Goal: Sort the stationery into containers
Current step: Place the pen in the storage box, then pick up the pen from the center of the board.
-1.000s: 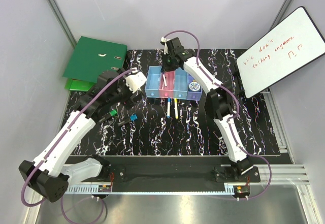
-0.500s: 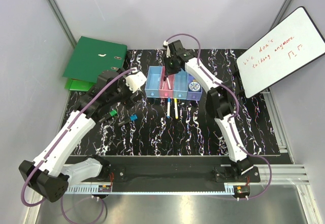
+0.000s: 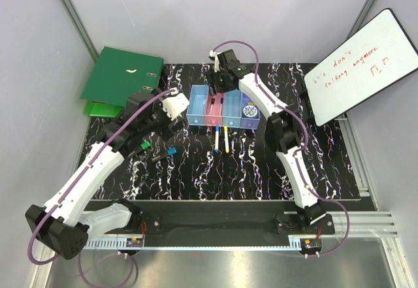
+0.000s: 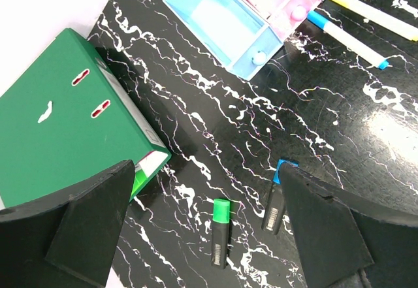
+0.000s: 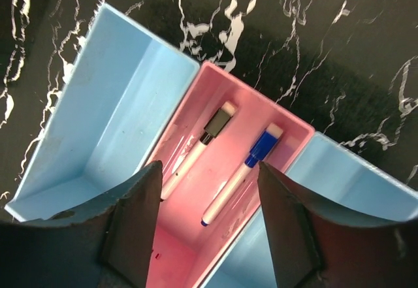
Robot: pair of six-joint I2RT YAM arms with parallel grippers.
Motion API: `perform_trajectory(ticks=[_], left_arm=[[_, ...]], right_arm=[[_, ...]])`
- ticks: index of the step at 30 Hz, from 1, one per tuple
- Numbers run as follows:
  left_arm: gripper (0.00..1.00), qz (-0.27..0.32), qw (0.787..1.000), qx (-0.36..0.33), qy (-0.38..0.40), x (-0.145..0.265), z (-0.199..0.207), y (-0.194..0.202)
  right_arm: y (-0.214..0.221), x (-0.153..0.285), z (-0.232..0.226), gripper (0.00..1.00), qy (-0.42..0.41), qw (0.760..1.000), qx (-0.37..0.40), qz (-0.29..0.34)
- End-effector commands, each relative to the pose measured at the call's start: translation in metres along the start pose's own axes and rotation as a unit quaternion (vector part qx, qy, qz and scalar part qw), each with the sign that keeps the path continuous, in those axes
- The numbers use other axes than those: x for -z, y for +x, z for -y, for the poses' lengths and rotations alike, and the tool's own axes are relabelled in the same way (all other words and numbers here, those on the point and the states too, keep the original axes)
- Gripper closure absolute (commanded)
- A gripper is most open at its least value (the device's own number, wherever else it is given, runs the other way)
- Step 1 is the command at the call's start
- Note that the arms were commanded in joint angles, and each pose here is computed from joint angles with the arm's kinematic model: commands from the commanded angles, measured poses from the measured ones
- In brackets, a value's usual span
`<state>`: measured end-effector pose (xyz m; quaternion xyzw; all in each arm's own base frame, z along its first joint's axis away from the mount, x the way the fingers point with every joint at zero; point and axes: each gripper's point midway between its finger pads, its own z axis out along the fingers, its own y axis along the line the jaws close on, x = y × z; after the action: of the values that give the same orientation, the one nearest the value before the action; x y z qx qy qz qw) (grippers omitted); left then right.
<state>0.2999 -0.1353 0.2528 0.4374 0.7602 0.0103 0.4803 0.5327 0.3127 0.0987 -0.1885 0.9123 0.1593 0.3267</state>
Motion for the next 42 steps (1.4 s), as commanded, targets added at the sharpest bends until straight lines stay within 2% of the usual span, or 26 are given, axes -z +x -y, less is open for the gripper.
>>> perform_trajectory(ticks=[1,7,10,17,24,30,37,42], left_arm=[[0.01,-0.007,1.000,-0.013,0.007,-0.014,0.006,0.013],[0.01,-0.040,0.998,-0.032,0.021,-0.027,0.020,0.044],[0.01,-0.067,0.997,-0.033,0.032,-0.034,0.029,0.063],[0.01,-0.131,0.989,-0.035,0.059,-0.044,0.053,0.111],[0.01,-0.172,0.983,-0.040,0.053,-0.063,0.064,0.149],[0.01,-0.197,0.978,-0.016,0.061,-0.083,0.076,0.169],[0.01,-0.211,0.974,0.010,0.086,-0.106,0.084,0.173],[0.01,-0.233,0.967,0.006,0.106,-0.099,0.087,0.185]], right_arm=[[-0.084,0.066,-0.005,0.31,0.010,0.992,0.040,0.118],[-0.147,0.163,-0.012,0.29,0.032,0.965,0.140,0.218],[-0.156,0.207,-0.010,0.29,0.057,0.953,0.180,0.237],[-0.108,0.241,0.014,0.29,0.115,0.953,0.222,0.169],[-0.100,0.301,0.018,0.29,0.144,0.945,0.221,0.192],[-0.085,0.325,0.020,0.29,0.155,0.944,0.218,0.194],[-0.070,0.330,0.022,0.30,0.155,0.945,0.218,0.186],[-0.067,0.332,0.024,0.30,0.157,0.946,0.216,0.185]])
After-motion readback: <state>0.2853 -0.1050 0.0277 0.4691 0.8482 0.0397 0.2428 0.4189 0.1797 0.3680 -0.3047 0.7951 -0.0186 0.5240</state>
